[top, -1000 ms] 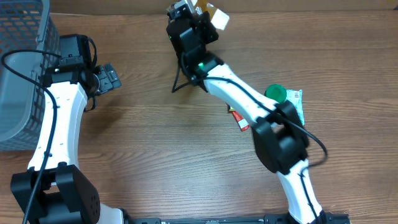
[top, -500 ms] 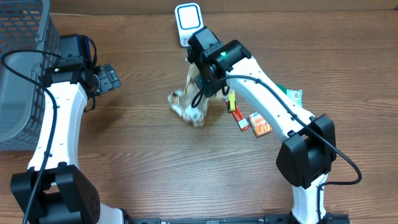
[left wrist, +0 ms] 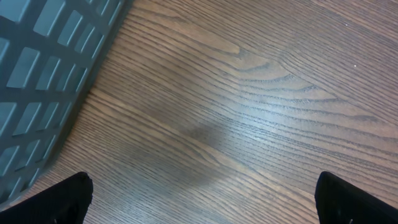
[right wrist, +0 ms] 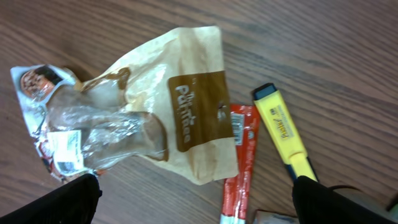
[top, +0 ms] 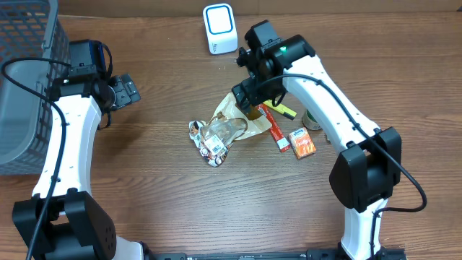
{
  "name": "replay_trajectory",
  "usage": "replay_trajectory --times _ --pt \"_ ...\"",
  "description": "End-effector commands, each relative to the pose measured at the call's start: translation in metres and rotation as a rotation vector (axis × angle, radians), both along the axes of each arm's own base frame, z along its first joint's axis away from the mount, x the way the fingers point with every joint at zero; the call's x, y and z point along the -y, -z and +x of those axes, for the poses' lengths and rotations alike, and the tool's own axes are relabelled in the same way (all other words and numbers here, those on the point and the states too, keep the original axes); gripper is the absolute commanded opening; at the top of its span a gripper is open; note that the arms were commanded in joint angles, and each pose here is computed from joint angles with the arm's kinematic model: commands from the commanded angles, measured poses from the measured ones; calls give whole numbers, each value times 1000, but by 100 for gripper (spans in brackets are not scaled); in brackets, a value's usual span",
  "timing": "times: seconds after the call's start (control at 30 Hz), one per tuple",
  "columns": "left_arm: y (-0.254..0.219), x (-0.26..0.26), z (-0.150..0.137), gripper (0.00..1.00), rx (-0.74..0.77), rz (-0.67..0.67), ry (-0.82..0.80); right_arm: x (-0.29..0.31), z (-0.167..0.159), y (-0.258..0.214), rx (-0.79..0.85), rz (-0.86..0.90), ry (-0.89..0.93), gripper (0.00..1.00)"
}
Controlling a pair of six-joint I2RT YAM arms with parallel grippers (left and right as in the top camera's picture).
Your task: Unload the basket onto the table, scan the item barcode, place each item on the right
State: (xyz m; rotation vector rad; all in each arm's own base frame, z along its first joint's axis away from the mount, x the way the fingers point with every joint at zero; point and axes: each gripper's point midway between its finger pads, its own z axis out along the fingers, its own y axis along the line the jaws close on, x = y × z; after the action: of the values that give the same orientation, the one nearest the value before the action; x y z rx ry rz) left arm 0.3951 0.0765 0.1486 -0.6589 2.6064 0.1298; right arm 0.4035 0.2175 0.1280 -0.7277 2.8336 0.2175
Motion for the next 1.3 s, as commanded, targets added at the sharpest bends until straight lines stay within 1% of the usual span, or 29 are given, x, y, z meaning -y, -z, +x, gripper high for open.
replay_trajectory --times 0.0,0.83,0.93,1.27 --pt "-10 3 4 100 26 7 26 -1 3 -5 7 24 10 100" --pt "-10 3 4 100 26 7 26 -1 3 -5 9 25 10 100" --pt "-10 3 4 100 26 7 26 -1 3 -18 36 39 9 100" --pt "-10 3 4 100 26 7 26 6 -10 -103 212 124 9 100"
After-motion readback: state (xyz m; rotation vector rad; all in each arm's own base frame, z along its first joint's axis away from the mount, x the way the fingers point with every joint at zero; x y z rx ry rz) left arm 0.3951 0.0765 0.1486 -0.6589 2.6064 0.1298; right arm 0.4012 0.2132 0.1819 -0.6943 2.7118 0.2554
